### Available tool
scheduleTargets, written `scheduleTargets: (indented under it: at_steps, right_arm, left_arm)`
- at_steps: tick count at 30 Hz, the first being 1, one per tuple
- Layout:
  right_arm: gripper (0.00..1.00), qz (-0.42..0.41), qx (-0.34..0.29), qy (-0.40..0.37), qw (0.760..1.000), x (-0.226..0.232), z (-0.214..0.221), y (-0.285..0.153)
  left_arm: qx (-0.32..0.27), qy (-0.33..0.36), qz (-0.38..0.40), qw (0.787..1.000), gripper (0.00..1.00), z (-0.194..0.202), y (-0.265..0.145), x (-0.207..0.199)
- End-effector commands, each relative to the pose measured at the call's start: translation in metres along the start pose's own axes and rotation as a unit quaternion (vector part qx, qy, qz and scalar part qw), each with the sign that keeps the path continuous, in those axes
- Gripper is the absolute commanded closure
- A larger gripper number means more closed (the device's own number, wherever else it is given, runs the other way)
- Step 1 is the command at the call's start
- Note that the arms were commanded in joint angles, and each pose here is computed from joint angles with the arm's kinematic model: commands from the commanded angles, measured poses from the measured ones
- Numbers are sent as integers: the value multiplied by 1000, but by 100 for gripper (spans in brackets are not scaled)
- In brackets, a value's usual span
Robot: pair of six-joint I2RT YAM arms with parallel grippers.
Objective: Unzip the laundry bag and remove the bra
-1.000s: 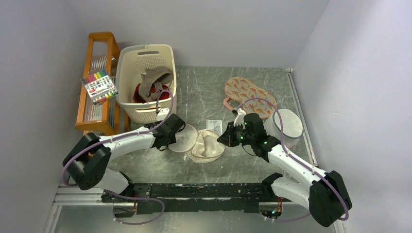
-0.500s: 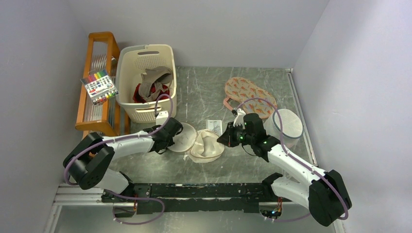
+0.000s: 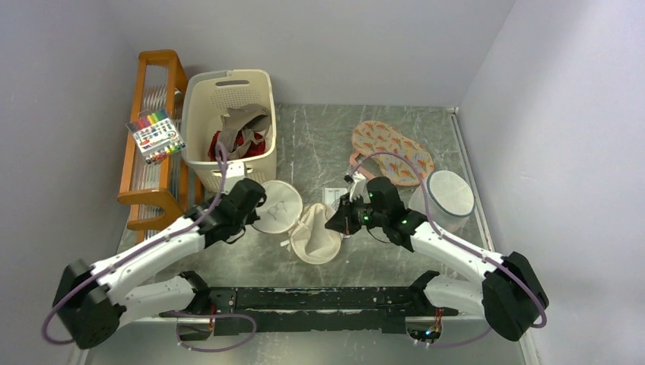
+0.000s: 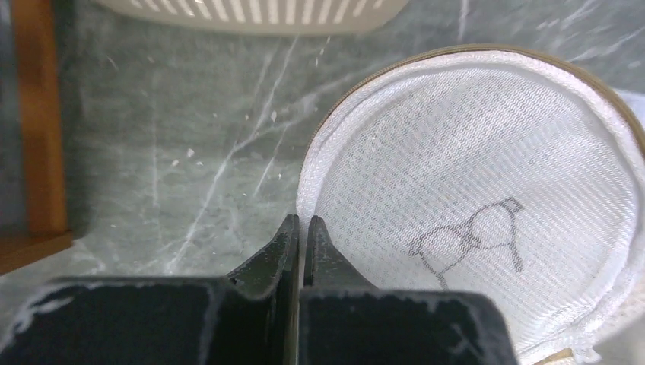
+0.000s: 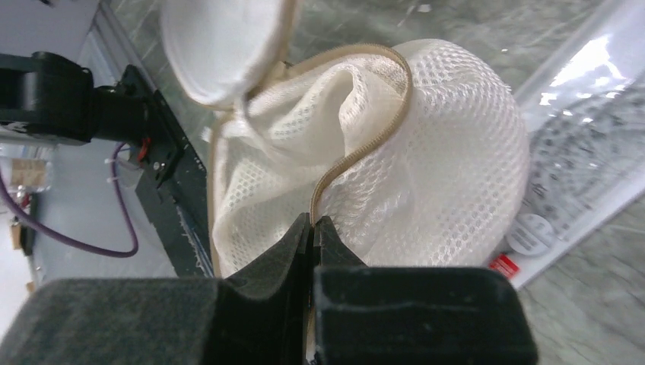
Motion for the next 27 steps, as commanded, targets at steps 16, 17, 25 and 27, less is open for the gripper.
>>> scheduleTargets:
  at_steps: [16,17,25,27]
  right_arm:
    - [100,-102,-13,93,990,13,-22,46]
    - [100,-105,-4,100,989,11,-21,50]
    - [97,-84,-11,94,992,10,-34,54]
    - [95,-67,-11,86,994,9,-38,52]
  left_arm:
    - [-110,108,29,988,93,-98,-112,4]
    - [-116,115,19,986,93,-100,-110,3]
    - [-152,205,74,964,93,-111,-110,-14]
    - [-152,230,96,957,93,-109,-110,-22]
Point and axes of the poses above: each gripper's point midway between its finger pads, its own y axis out along the fingers, its own x axis along the line the jaws close on, z = x × y, the point moved 10 cm from there along -y, back along the fingers, and after that the axes turned 8 degrees about -y, right-handed, at the moved point
